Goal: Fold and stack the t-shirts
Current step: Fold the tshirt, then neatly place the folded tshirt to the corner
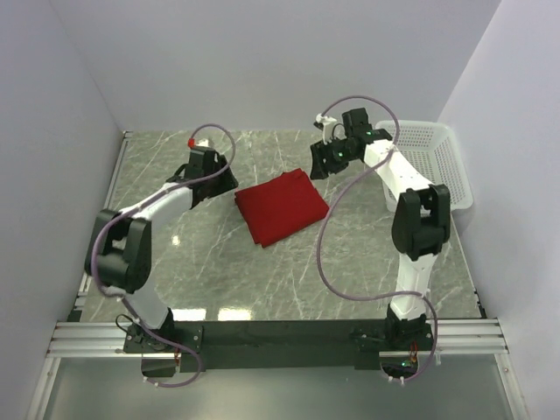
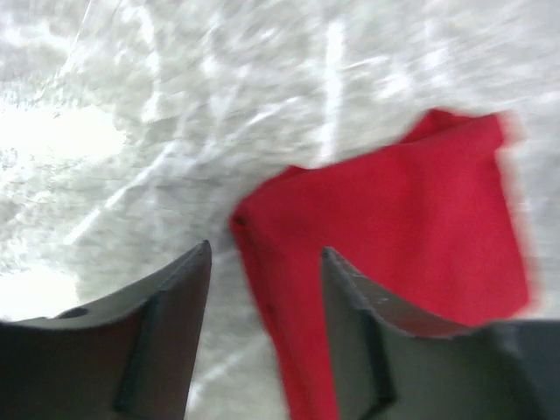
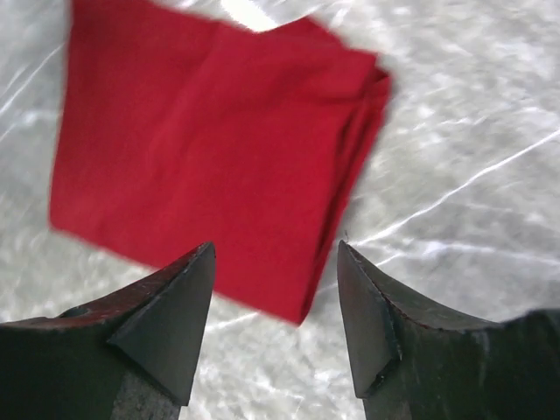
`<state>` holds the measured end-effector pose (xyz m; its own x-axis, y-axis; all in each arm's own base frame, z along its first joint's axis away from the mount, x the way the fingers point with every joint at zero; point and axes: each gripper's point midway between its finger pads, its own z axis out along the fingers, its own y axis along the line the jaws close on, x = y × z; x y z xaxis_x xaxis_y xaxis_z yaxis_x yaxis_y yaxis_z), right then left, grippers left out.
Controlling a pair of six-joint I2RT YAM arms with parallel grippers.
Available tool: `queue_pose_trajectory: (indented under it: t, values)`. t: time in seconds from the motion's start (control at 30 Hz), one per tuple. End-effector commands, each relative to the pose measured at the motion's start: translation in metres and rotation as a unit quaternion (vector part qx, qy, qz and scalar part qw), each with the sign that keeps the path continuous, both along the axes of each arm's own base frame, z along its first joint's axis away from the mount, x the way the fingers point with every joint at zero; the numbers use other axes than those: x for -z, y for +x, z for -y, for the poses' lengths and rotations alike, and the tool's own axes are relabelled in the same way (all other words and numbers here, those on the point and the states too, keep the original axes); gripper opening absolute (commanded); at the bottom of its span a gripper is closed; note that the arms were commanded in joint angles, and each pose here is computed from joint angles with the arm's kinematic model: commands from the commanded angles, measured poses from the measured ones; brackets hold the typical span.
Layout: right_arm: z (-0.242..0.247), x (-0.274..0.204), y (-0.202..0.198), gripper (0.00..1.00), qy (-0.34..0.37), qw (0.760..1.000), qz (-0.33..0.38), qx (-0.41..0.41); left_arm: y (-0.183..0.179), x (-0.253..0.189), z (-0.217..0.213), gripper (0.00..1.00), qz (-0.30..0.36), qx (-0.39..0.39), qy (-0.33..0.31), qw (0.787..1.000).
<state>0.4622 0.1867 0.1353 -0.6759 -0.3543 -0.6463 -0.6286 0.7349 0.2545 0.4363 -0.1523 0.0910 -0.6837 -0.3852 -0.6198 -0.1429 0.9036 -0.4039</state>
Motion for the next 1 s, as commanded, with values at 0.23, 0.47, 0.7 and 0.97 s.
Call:
queue_pose_trajectory:
  t: [0.23, 0.47, 0.7, 0.97]
  values:
    - [0.017, -0.021, -0.076, 0.66, 0.028, 0.998, 0.022, -0.047, -0.067, -0.006, 0.044, 0.68, -0.013, -0.003, -0.19, 0.982]
    - [0.028, -0.014, -0.096, 0.66, 0.044, 0.999, 0.014, -0.028, -0.083, 0.017, 0.063, 0.68, -0.054, -0.043, -0.223, 0.972]
    - [0.034, -0.017, -0.096, 0.66, 0.054, 0.998, 0.017, -0.015, -0.081, 0.058, 0.071, 0.61, -0.128, -0.093, -0.196, 0.968]
    - [0.043, -0.019, -0.094, 0.66, 0.056, 0.998, 0.02, -0.001, -0.077, 0.073, 0.066, 0.04, -0.137, -0.08, -0.142, 0.977]
